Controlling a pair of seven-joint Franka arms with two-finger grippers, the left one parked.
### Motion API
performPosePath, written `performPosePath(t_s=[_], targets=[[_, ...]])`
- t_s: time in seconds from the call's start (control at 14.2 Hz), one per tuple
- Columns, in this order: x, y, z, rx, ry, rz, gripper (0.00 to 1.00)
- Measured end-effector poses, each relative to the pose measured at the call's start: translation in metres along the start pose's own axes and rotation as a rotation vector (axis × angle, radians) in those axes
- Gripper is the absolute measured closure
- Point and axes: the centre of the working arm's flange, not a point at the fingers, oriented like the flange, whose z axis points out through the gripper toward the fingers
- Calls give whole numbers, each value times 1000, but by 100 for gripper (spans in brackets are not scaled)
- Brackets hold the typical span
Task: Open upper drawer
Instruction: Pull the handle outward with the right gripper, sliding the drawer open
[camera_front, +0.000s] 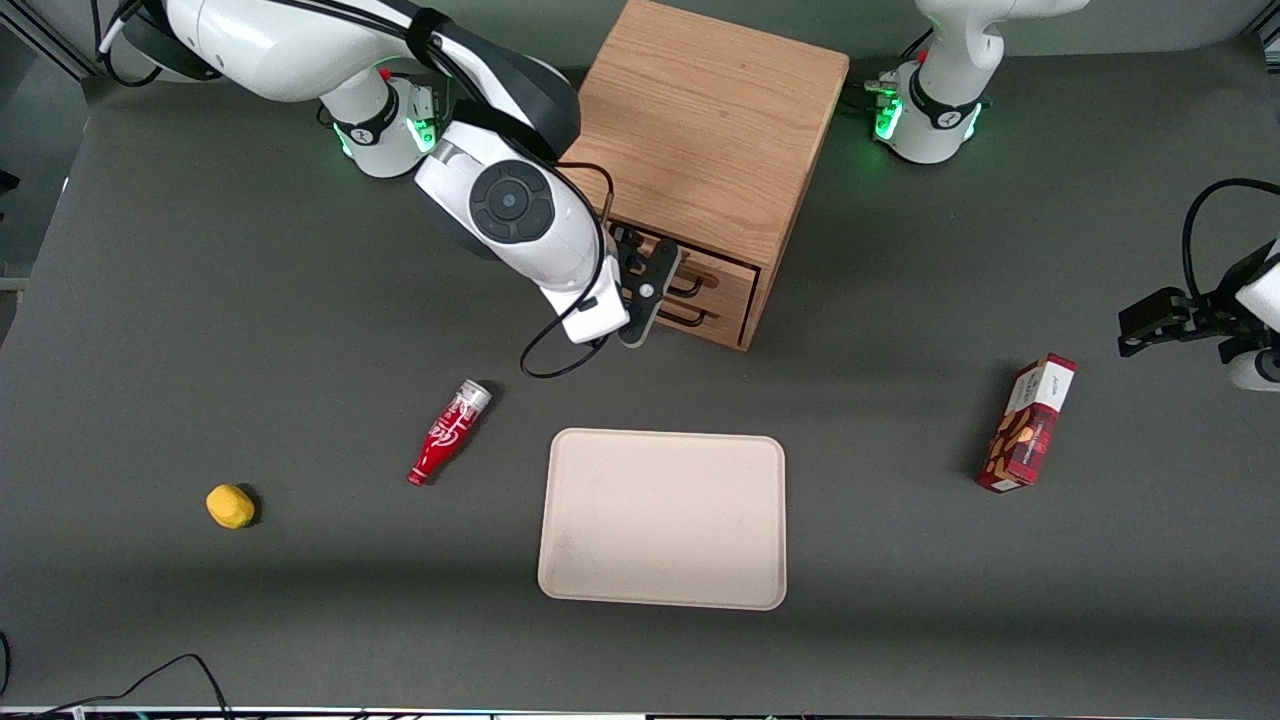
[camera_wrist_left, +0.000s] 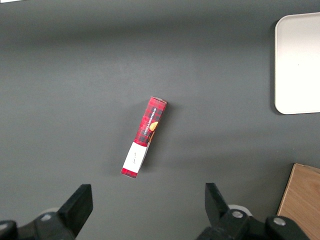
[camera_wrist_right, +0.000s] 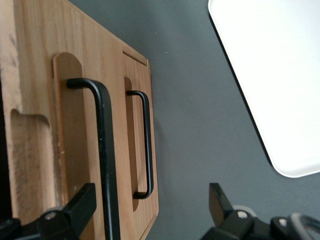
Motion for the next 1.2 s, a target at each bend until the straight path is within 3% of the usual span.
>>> performPosePath(t_s=[0.71, 1.2], targets=[[-1, 32, 12, -63, 24, 14, 0], [-9, 82, 1, -129, 112, 80, 0]])
